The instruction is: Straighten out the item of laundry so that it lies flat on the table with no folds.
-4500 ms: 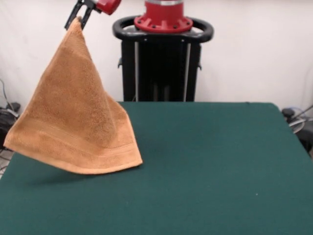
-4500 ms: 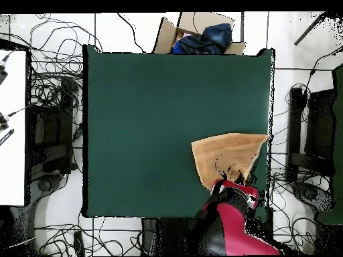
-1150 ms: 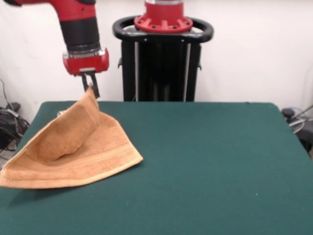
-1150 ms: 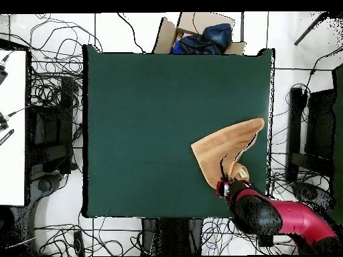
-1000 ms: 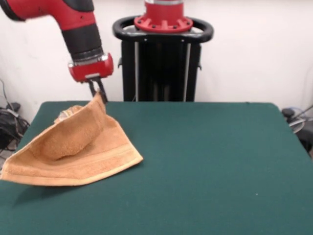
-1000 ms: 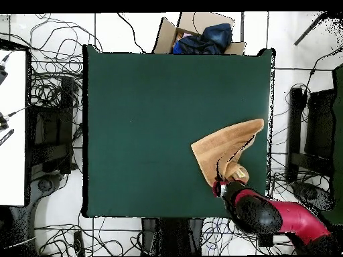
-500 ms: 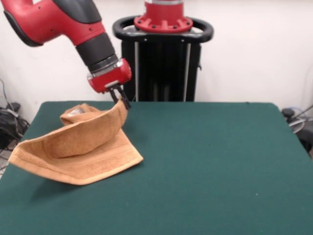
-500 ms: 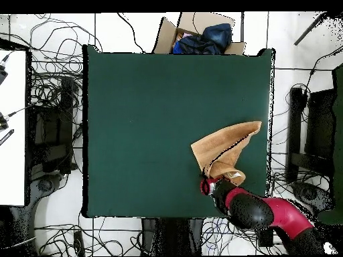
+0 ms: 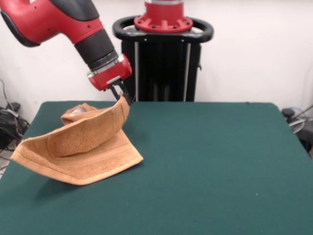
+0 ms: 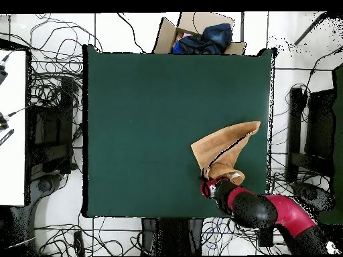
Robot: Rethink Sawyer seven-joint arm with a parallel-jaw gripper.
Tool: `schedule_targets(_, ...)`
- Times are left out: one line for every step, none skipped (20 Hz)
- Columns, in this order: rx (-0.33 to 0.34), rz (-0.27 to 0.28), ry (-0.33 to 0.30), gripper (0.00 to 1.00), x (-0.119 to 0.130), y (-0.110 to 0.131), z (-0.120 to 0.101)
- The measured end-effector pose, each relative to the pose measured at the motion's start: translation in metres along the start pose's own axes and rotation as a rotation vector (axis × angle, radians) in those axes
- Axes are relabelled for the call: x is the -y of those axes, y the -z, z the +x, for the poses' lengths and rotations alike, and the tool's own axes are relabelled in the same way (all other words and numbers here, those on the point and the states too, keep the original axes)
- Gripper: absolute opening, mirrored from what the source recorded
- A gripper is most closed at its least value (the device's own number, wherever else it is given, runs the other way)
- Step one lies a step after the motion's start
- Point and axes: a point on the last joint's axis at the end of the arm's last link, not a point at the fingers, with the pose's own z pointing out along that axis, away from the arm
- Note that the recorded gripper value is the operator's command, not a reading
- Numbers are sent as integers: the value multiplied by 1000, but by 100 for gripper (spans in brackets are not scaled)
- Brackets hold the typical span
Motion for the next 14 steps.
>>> schedule_targets(-5, -4, 11, 0, 1, 0, 1)
schedule_targets(-7, -8, 22, 0, 2, 0, 1)
schedule_targets(-9, -13, 34, 0, 3, 0, 1)
schedule_targets(-10, -24, 53, 0, 4, -1, 1)
schedule_targets(-10, -30, 65, 0, 5, -2, 1)
schedule_targets(-10, -40, 83, 0, 6, -2, 1)
schedule_targets(-10, -45, 93, 0, 7, -3, 1)
schedule_targets(-11, -54, 110, 0, 10, -3, 1)
schedule_targets(-11, -58, 116, 0, 11, -4, 2)
schedule_targets(-11, -60, 119, 0, 12, -4, 2)
schedule_targets(-12, -68, 131, 0, 15, -5, 3)
schedule_targets(-12, -72, 140, 0, 18, -5, 3)
schedule_targets(-13, -74, 146, 0, 20, -6, 3)
schedule_targets(-13, -76, 151, 0, 21, -6, 3)
